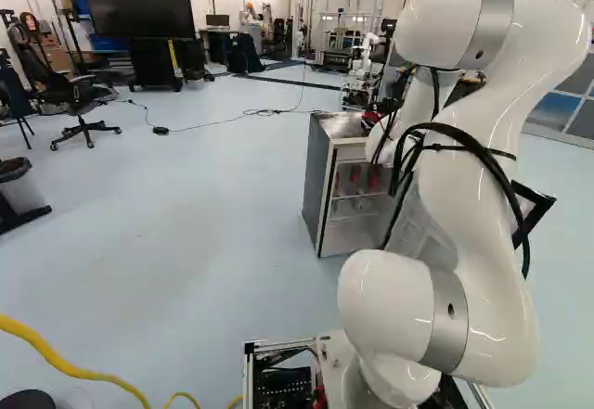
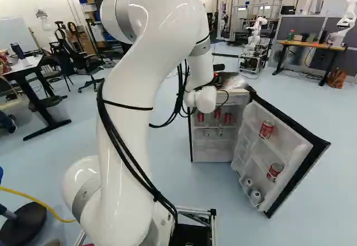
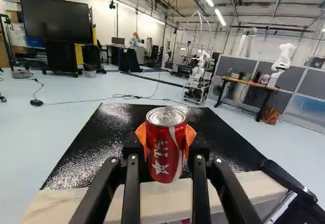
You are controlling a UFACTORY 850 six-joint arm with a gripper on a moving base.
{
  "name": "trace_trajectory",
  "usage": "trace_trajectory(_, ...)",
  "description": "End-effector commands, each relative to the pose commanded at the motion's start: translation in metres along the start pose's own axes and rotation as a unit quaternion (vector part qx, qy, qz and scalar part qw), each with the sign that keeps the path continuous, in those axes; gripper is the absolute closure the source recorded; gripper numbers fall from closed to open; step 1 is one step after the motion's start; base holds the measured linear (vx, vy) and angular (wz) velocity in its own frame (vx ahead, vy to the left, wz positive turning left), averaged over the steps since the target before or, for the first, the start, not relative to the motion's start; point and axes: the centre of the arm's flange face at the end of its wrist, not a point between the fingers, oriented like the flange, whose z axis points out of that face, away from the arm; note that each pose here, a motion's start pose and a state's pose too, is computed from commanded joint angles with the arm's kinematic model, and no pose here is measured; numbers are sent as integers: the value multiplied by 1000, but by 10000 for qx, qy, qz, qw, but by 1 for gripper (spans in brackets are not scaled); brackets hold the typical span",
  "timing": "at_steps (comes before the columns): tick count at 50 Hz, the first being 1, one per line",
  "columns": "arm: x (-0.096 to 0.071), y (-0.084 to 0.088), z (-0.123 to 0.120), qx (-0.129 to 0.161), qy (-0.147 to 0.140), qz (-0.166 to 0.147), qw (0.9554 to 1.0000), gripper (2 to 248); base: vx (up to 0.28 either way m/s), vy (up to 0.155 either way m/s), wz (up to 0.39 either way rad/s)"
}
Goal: Grab a drink from the fridge
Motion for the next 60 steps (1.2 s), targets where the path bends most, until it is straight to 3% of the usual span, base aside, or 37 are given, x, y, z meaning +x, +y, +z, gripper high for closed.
trace_trajectory(24, -4, -9, 10, -111, -240, 94, 9996, 157, 0, 0, 0)
trace_trajectory(49, -4, -16, 15, -74, -248, 100, 9996, 154, 0, 0, 0)
trace_trajectory(50, -4, -16, 15, -74, -248, 100, 9996, 125, 0, 0, 0)
trace_trajectory(54, -4, -16, 15, -74, -248, 100, 9996, 125, 0, 0, 0)
trace_trajectory(55, -4, -16, 15, -74, -248, 100, 9996, 91, 0, 0, 0)
trace_trajectory(59, -4, -16, 15, -74, -248, 100, 9996, 91, 0, 0, 0)
trace_trajectory(60, -4, -16, 15, -74, -248, 100, 9996, 56, 0, 0, 0)
